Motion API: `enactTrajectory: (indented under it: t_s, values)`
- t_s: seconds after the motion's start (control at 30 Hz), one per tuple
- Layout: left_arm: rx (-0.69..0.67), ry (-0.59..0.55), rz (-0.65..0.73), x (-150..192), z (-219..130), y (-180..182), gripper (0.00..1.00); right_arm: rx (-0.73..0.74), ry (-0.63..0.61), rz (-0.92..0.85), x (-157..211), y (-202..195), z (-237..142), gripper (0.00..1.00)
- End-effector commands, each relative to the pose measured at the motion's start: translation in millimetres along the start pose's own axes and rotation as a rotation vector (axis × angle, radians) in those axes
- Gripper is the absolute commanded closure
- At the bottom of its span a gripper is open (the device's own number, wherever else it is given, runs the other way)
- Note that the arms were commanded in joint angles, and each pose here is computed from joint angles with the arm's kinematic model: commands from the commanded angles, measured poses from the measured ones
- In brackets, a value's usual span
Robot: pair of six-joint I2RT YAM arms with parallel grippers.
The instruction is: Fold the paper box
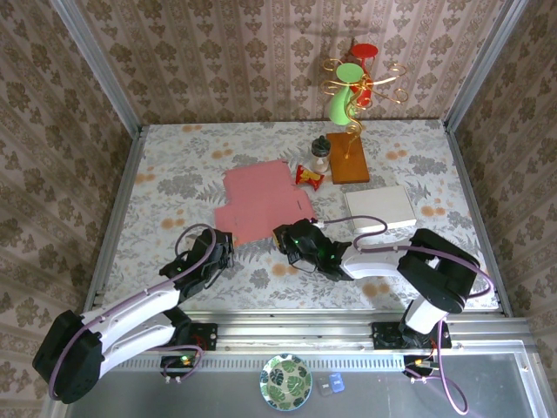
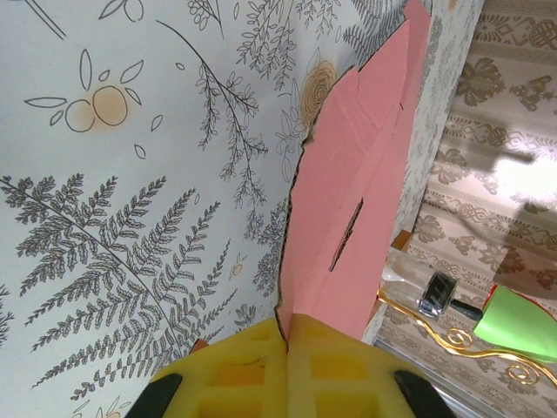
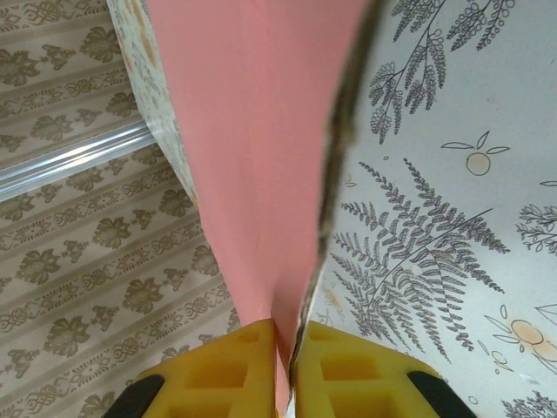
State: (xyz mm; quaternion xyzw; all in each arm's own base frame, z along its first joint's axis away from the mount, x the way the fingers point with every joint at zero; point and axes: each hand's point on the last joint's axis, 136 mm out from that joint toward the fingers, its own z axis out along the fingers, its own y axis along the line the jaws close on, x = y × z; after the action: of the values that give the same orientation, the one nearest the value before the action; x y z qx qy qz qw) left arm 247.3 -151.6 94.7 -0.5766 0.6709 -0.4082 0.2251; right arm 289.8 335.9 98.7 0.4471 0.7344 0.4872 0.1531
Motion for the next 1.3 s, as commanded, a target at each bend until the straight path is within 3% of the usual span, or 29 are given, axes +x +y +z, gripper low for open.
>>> enactTrajectory:
  t_s: [0.0,0.87,1.27]
  values:
    - [0.006,0.009,-0.008,6,-4,-8,1.0,-0.042,-0.048,-0.003,-6,17,-7,0.88]
    - [0.019,0.007,-0.02,11,-5,-13,1.0,-0.057,-0.079,0.006,-17,26,-4,0.8]
    - [0.021,0.009,-0.027,13,-5,-14,1.0,-0.066,-0.086,0.005,-20,29,-3,0.86]
